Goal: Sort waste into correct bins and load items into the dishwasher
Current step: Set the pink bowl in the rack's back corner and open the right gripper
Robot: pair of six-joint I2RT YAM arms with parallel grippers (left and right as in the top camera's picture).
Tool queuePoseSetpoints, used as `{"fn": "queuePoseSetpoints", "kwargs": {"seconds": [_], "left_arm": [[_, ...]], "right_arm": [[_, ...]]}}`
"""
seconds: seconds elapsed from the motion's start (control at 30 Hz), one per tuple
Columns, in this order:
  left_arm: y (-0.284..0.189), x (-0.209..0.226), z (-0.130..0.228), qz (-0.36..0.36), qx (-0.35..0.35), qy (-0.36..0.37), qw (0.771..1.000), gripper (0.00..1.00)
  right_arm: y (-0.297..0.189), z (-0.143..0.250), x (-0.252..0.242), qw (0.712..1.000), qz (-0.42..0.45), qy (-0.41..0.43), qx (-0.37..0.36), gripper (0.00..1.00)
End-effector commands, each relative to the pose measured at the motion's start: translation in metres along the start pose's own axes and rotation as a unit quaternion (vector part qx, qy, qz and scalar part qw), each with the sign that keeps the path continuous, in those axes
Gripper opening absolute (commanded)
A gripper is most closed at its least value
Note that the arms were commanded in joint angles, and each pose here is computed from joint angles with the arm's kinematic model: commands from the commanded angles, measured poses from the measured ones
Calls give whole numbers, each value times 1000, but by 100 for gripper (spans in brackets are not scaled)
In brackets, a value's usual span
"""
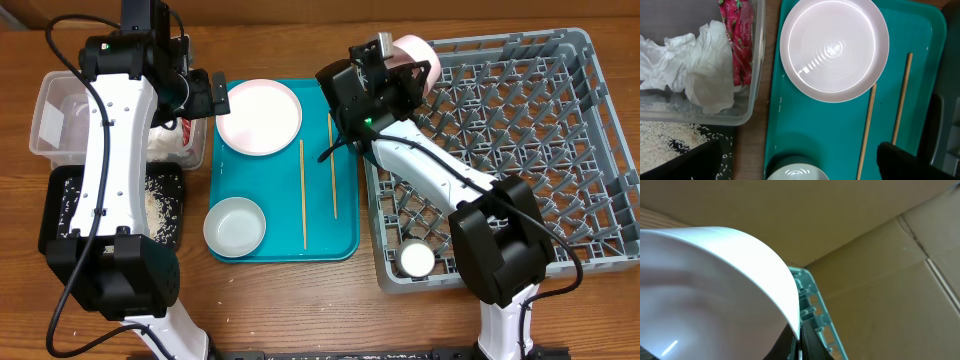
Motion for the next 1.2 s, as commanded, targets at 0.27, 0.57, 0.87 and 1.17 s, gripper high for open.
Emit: {"fn": "queuePoseSetpoints", "kwargs": {"seconds": [0.27, 0.57, 0.87, 1.17], "left_arm": [[-6, 1, -4, -4, -13, 2, 1000, 100], [-6, 1, -4, -4, -12, 2, 1000, 100], [-6, 1, -4, -4, -12, 2, 1000, 100], [-6, 1, -4, -4, -12, 2, 1000, 100]], "right_arm": [[-6, 16, 16, 997, -66, 30, 24, 4], [-27, 15, 28, 993, -111, 24, 16, 10], [-44, 17, 38, 988, -155, 13, 15, 63], [-55, 3, 27, 985, -169, 35, 4, 88]]}}
Point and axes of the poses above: each gripper's point midway between its finger pads, its own y axis out along the fingers, its own x axis along the line the jaws close on, z = x × y, the point moved 8 cm from there along -y, back along the fingers, and after that the axes turned 13 degrees about y, right-handed, at the moved point
